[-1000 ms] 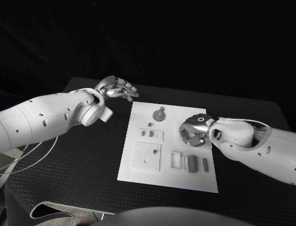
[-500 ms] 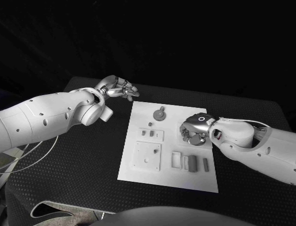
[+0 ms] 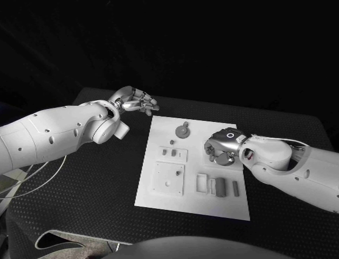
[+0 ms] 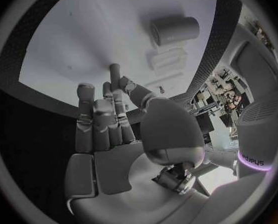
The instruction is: Assemble the parts on the task board
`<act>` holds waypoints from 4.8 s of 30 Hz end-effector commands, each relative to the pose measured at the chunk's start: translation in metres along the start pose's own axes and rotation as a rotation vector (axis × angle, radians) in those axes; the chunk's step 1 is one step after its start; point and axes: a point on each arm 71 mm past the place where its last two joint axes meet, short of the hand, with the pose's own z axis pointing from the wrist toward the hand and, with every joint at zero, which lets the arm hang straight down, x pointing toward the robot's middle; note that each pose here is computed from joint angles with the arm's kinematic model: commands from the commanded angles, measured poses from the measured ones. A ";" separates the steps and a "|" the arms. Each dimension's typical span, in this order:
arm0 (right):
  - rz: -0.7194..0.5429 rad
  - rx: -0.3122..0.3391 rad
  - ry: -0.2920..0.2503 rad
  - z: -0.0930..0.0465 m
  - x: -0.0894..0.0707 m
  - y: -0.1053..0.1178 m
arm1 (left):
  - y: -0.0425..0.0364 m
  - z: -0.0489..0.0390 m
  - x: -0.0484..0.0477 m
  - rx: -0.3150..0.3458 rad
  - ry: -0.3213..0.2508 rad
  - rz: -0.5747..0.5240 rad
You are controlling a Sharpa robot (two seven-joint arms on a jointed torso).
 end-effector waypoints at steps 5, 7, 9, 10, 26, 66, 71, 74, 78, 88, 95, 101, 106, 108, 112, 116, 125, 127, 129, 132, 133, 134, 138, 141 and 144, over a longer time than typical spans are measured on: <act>-0.012 -0.004 -0.058 -0.002 -0.006 0.002 | -0.0026 0.0003 0.0009 0.013 0.009 -0.007; -0.011 -0.002 -0.059 -0.003 -0.006 0.002 | -0.0026 0.0002 0.0008 0.014 0.009 -0.007; -0.011 -0.003 -0.062 -0.004 -0.007 0.003 | -0.0024 0.0001 0.0005 0.013 0.008 -0.006; -0.013 -0.004 -0.065 -0.005 -0.009 0.004 | -0.0023 0.0000 0.0002 0.013 0.007 -0.006; 0.017 -0.081 -0.193 -0.012 -0.045 0.029 | -0.0032 0.0012 0.0017 0.017 0.009 -0.006; 0.103 -0.310 -0.159 0.025 0.000 0.134 | -0.0078 0.0092 0.0115 0.024 0.023 -0.008; 0.110 -0.315 -0.159 0.027 0.003 0.138 | -0.0085 0.0101 0.0130 0.026 0.027 -0.008; 0.117 -0.309 -0.161 0.028 0.005 0.137 | -0.0086 0.0103 0.0132 0.025 0.028 -0.008; 0.122 -0.301 -0.155 0.028 0.009 0.136 | -0.0084 0.0099 0.0128 0.026 0.027 -0.008; 0.130 -0.301 -0.129 0.030 0.014 0.137 | -0.0080 0.0093 0.0122 0.023 0.027 -0.008; 0.134 -0.302 -0.124 0.029 0.016 0.138 | -0.0079 0.0090 0.0118 0.023 0.027 -0.008; 0.142 -0.308 -0.127 0.029 0.015 0.141 | -0.0077 0.0088 0.0114 0.022 0.027 -0.008; 0.147 -0.315 -0.135 0.028 0.013 0.144 | -0.0077 0.0085 0.0111 0.022 0.027 -0.008; 0.147 -0.316 -0.134 0.029 0.013 0.145 | -0.0077 0.0086 0.0112 0.022 0.028 -0.008; 0.148 -0.318 -0.130 0.029 0.013 0.146 | -0.0078 0.0086 0.0112 0.022 0.027 -0.008; 0.146 -0.317 -0.123 0.030 0.014 0.145 | -0.0079 0.0087 0.0115 0.022 0.028 -0.008; 0.137 -0.305 -0.102 0.032 0.021 0.143 | -0.0081 0.0085 0.0117 0.022 0.030 -0.008; 0.131 -0.299 -0.104 0.033 0.022 0.141 | -0.0080 0.0085 0.0117 0.022 0.030 -0.008; 0.129 -0.293 -0.108 0.033 0.022 0.140 | -0.0080 0.0085 0.0116 0.022 0.030 -0.008; 0.126 -0.289 -0.113 0.033 0.022 0.139 | -0.0079 0.0085 0.0115 0.022 0.030 -0.007; 0.126 -0.289 -0.113 0.032 0.022 0.139 | -0.0080 0.0086 0.0116 0.022 0.030 -0.008; 0.125 -0.288 -0.115 0.032 0.022 0.139 | -0.0081 0.0086 0.0117 0.022 0.030 -0.008; 0.122 -0.286 -0.118 0.031 0.022 0.138 | -0.0082 0.0087 0.0119 0.023 0.031 -0.008; 0.118 -0.284 -0.122 0.030 0.022 0.137 | -0.0080 0.0086 0.0117 0.023 0.030 -0.007; 0.118 -0.286 -0.120 0.030 0.022 0.137 | -0.0079 0.0086 0.0115 0.022 0.030 -0.007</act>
